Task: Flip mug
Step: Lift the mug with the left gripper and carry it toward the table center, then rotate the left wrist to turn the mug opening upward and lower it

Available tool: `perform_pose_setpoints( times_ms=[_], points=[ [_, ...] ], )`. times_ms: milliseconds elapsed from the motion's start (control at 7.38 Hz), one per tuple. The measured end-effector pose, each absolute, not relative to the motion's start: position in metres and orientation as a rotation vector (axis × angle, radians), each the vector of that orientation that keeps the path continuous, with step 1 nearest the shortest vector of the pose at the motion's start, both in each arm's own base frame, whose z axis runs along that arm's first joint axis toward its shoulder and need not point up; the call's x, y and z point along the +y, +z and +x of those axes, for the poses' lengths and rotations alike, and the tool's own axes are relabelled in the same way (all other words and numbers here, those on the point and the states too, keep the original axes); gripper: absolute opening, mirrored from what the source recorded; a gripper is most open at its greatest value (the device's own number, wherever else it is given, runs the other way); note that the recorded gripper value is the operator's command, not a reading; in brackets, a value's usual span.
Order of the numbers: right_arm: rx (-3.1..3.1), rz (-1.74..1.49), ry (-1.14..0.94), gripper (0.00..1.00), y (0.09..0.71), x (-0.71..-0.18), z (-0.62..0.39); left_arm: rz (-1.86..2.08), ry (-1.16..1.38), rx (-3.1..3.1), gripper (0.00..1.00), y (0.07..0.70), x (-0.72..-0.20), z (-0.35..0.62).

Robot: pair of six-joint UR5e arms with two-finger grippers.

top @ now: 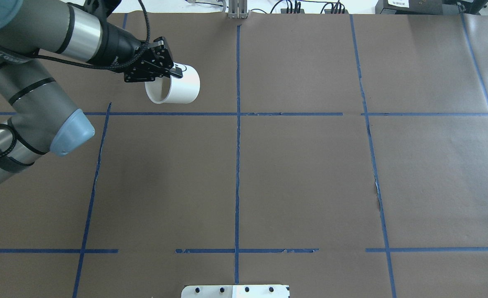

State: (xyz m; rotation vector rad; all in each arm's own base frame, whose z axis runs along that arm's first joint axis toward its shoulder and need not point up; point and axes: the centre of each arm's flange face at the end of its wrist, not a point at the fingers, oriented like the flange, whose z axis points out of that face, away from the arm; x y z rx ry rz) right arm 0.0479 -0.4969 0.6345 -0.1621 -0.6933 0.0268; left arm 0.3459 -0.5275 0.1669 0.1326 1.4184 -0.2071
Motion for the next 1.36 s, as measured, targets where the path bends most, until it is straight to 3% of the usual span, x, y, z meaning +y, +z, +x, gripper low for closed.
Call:
perform_pose_setpoints(
  times_ms=[814, 1356],
  points=[
    [-0.693, -0.162, 0.027, 1.00, 0.634, -0.497, 0.048, 0.308, 0.136, 0.982, 0.00, 0.101, -0.502, 0.473],
    [-0.693, -0.161, 0.027, 1.00, 0.634, -0.497, 0.048, 0.245, 0.217, 0.821, 0.00, 0.069, -0.509, 0.532]
  ],
)
